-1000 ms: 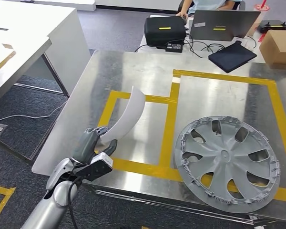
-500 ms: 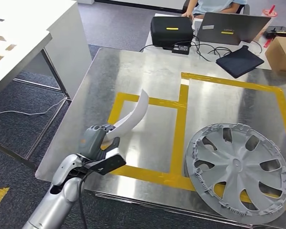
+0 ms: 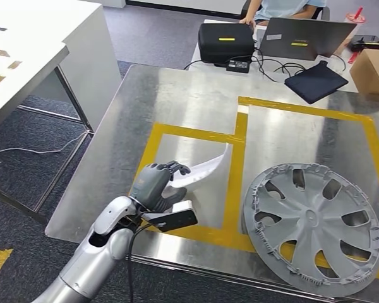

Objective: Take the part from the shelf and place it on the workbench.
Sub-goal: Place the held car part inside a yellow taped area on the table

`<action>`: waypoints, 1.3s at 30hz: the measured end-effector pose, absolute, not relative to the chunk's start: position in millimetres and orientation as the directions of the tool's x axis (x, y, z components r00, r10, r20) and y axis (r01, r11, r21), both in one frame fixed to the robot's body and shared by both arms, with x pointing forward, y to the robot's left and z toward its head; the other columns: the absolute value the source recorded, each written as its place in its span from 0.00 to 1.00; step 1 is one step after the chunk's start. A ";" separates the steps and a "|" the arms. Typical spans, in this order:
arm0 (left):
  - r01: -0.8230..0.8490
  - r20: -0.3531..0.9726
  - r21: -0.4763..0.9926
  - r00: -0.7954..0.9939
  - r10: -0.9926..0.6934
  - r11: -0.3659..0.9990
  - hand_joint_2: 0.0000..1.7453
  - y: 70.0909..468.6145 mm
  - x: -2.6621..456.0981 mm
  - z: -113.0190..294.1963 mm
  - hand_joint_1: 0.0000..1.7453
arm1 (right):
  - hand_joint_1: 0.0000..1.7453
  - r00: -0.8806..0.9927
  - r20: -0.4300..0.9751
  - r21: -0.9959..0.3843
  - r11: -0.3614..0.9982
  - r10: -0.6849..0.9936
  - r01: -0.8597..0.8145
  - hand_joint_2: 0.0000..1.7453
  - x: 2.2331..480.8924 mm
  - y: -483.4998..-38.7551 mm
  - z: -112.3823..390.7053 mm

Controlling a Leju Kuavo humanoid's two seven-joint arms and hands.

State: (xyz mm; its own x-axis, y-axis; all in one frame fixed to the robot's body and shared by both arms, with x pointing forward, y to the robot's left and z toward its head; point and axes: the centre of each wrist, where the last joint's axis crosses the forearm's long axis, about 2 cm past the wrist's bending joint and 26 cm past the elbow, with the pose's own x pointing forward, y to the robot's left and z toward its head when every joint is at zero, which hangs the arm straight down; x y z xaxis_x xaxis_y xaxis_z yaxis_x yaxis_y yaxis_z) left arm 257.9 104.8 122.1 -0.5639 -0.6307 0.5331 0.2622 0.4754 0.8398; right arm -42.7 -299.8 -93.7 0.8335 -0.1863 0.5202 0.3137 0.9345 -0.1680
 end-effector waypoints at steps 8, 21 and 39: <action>0.268 0.526 0.844 -0.589 -0.614 0.465 0.75 92.8 258.6 125.2 0.00 | 0.00 0.833 0.521 -0.173 0.932 -0.187 0.318 0.00 -42.3 -298.6 -94.1; 0.308 0.696 0.696 -0.512 -0.504 0.648 0.00 106.9 249.7 114.4 0.00 | 0.00 0.823 0.519 -0.172 0.915 -0.231 0.366 0.00 -42.9 -292.4 -95.9; -0.052 0.873 0.395 -0.287 -0.393 0.917 0.00 203.5 222.3 83.3 0.00 | 0.00 0.815 0.509 -0.160 0.900 -0.277 0.405 0.00 -45.6 -281.6 -98.5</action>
State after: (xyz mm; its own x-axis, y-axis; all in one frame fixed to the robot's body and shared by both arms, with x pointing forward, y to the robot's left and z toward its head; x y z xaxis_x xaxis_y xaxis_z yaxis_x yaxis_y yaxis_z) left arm 222.3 203.5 83.3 -0.2875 -0.3931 0.8734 -0.0524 0.9170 0.3954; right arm -45.6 -281.6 -98.5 0.8153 -0.2766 0.5087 0.4051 0.9002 -0.1597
